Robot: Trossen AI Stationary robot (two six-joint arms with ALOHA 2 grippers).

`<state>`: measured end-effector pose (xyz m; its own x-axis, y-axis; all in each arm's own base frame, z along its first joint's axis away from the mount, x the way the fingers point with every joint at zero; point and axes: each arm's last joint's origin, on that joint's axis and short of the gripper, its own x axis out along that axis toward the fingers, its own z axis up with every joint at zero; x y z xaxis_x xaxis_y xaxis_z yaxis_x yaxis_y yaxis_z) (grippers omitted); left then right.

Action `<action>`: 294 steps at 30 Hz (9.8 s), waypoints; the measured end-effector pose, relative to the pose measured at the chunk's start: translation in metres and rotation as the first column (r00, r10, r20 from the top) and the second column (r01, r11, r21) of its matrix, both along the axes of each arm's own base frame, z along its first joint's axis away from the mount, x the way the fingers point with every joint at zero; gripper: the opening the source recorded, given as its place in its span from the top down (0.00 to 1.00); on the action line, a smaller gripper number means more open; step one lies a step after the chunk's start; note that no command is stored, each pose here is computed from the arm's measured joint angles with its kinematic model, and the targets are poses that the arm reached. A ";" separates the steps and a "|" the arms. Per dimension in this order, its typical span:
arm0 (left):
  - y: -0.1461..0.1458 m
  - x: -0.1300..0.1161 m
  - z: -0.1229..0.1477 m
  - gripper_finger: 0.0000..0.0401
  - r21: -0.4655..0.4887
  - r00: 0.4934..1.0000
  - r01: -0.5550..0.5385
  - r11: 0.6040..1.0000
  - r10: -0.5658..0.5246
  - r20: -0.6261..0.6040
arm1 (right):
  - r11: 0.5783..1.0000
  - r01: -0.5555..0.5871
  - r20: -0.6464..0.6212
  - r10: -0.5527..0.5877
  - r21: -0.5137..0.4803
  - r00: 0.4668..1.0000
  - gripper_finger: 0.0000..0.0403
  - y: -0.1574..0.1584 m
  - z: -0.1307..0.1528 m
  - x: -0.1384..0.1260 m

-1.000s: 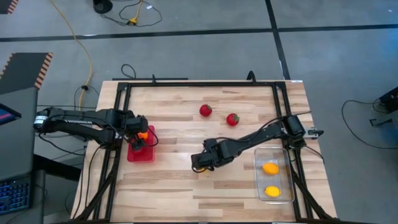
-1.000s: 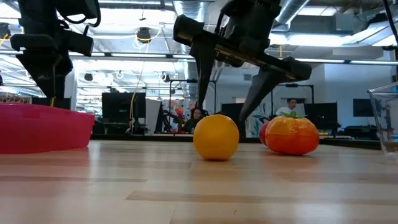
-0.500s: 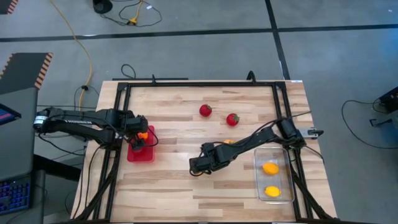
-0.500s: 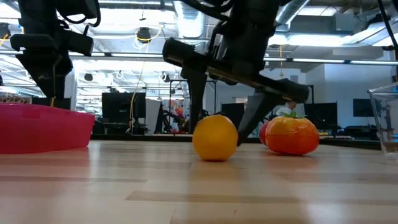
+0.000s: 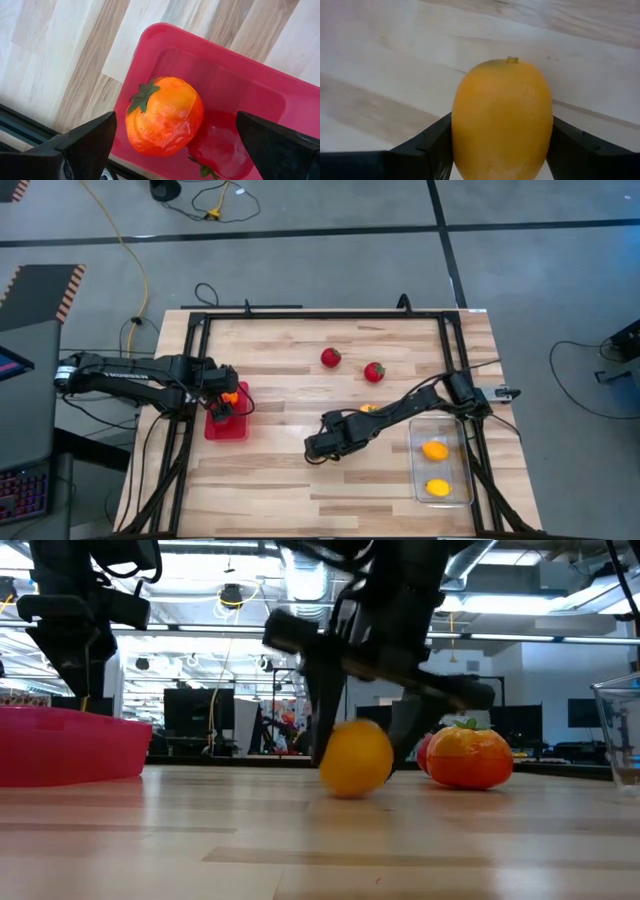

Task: Sort produce into baskets
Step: Put the yellow lemon into the transparent bin, then put the orange tomato into the red bin

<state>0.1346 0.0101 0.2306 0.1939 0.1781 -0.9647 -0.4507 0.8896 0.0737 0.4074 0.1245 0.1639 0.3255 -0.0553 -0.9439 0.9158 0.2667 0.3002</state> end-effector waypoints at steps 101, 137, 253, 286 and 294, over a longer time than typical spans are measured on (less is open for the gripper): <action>0.000 0.001 0.000 0.01 0.001 1.000 0.000 1.000 0.000 0.009 | 0.717 -0.653 0.047 0.681 -0.245 0.731 0.08 -0.026 0.163 -0.104; 0.000 0.003 0.000 0.01 0.001 1.000 -0.004 1.000 0.004 0.030 | 0.618 -0.774 -0.538 0.703 0.140 0.465 0.09 -0.092 0.034 -0.058; -0.061 0.050 0.035 0.03 0.438 0.384 0.714 0.546 -0.829 0.408 | 0.599 -0.552 0.522 0.794 -0.580 0.312 0.26 -0.081 0.095 0.075; -0.060 0.050 0.034 0.29 0.436 0.397 0.710 0.554 -0.825 0.402 | 0.613 -0.544 0.534 0.783 -0.572 0.320 0.16 -0.081 0.095 0.075; -0.057 0.043 0.034 0.29 0.373 0.480 0.712 0.595 -0.800 0.361 | 0.636 -0.584 0.560 0.756 -0.505 0.339 0.03 -0.098 0.094 0.073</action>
